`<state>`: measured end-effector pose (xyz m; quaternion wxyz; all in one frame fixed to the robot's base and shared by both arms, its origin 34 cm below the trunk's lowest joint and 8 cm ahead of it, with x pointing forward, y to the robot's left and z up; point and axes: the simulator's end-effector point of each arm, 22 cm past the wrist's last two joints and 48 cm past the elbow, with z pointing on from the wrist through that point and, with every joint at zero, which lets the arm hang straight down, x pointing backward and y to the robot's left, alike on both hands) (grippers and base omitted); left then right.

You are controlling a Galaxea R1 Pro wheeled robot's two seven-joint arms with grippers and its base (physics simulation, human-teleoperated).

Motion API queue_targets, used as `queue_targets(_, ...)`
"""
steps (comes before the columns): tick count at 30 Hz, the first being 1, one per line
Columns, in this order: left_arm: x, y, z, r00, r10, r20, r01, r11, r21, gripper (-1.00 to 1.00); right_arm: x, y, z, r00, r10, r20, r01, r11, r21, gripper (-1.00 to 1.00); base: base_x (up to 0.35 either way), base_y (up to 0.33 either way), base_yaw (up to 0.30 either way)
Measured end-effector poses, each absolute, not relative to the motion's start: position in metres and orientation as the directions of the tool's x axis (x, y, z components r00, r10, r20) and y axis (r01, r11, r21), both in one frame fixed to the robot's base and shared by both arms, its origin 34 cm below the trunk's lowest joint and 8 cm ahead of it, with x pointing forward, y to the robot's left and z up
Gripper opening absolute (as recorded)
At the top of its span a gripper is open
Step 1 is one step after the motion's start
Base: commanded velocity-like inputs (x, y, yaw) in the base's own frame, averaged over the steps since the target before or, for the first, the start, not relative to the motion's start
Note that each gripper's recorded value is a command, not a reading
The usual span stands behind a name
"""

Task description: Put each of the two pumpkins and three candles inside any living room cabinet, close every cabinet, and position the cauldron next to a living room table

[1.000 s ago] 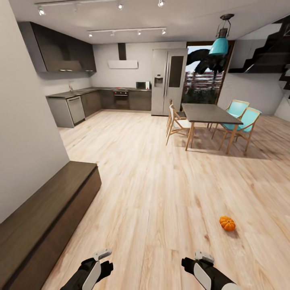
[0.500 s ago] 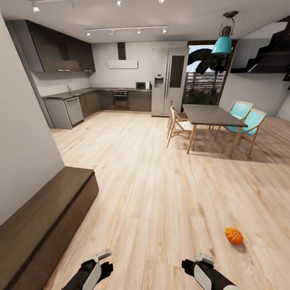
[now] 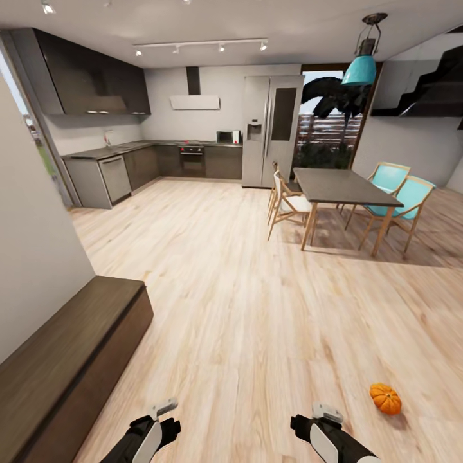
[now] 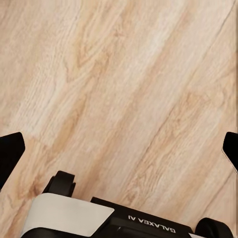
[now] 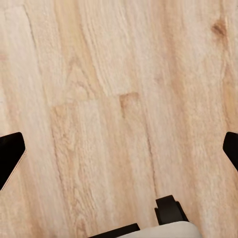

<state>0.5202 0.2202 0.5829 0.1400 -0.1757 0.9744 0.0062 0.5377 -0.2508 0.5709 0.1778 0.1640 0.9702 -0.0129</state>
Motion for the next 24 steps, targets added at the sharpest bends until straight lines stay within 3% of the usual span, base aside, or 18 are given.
queue_targets(13,0.5200,0.2202,0.5828,-0.899,-0.340,-0.275,-0.343,0.938,-0.036,1.00,0.5371,-0.2501,0.5706,-0.883,0.318,-0.346,0.326,0.945,0.037,1.00,0.302,-0.003,0.000)
queue_targets(24,0.5200,0.2193,0.5829,-0.900,-0.338,-0.275,-0.342,0.939,-0.036,1.00,0.5375,-0.2495,0.5709,-0.884,0.311,-0.348,0.320,0.947,0.033,1.00,0.272,-0.109,0.000)
